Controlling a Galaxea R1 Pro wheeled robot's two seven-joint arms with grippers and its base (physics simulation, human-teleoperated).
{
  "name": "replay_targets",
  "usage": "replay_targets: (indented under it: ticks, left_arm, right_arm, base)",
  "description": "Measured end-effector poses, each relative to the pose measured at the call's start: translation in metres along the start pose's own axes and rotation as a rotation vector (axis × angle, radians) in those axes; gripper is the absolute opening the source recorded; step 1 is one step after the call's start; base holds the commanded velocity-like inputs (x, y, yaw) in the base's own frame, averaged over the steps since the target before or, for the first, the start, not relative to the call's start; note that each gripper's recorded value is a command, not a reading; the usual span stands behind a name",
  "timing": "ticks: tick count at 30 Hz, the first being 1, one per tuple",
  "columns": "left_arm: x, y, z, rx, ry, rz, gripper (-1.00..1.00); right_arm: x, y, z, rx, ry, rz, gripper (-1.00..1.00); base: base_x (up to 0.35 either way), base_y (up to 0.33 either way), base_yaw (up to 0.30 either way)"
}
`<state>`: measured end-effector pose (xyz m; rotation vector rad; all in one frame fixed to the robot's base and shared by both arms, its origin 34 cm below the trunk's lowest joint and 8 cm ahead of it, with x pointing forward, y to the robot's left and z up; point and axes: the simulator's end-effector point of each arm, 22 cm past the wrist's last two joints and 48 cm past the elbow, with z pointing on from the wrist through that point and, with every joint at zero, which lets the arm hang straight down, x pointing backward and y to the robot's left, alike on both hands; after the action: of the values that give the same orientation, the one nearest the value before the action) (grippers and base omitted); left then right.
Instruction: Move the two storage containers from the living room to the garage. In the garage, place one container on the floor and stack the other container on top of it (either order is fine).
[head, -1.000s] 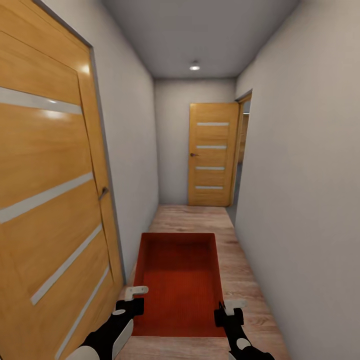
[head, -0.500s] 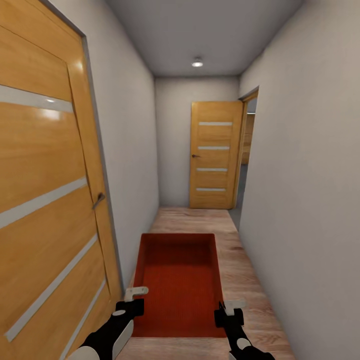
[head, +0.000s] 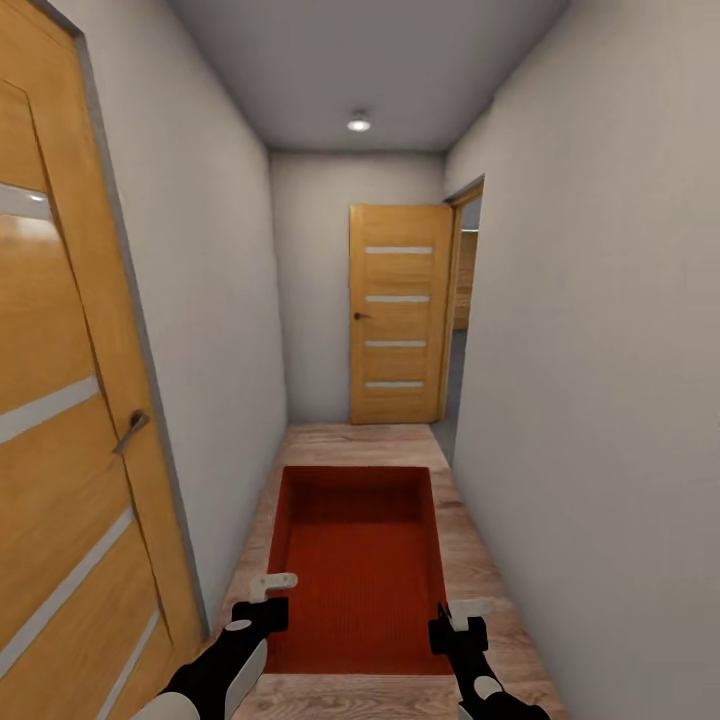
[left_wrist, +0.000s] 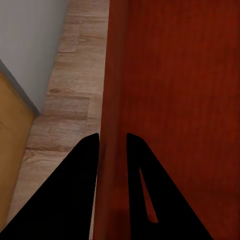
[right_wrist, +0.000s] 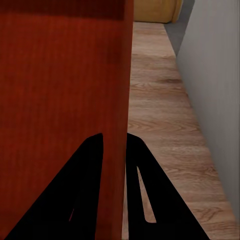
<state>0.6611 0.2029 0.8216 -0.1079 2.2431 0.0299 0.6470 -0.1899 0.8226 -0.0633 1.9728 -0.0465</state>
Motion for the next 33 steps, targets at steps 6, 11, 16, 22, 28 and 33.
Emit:
replay_targets:
  ticks: [6, 11, 16, 22, 28, 33]
  left_arm:
    - [0.0, 0.0001, 0.0, 0.0, 0.0, 0.0, -1.0]
    - [0.0, 0.0001, 0.0, 0.0, 0.0, 0.0, -1.0]
    - [0.0001, 0.0002, 0.0, 0.0, 0.0, 0.0, -1.0]
    - [0.0011, 0.0009, 0.0001, 0.0, 0.003, -0.003, -1.0]
    - [0.0011, 0.0009, 0.0001, 0.0, 0.003, -0.003, -1.0]
    - [0.0012, 0.0009, 0.0001, -0.001, 0.003, -0.004, -1.0]
  right_arm:
    - [0.0, 0.0001, -0.0001, 0.0, 0.0, 0.001, -1.0]
    - [0.0001, 0.0001, -0.0001, 0.0, 0.0, 0.001, -1.0]
    - [0.0001, 0.0003, -0.0001, 0.0, 0.001, 0.001, -1.0]
    - [0.0004, 0.0009, -0.0001, 0.0, 0.002, -0.001, -1.0]
    - [0.0004, 0.0009, -0.0001, -0.001, 0.002, -0.001, -1.0]
    - [0.0004, 0.0009, -0.0001, -0.001, 0.002, -0.002, -1.0]
  base:
    - [0.322, 0.0, -0.005]
    - [0.322, 0.0, 0.0]
    - [0.322, 0.0, 0.0]
    - [0.322, 0.0, 0.0]
    - [0.322, 0.0, 0.0]
    - [0.322, 0.0, 0.0]
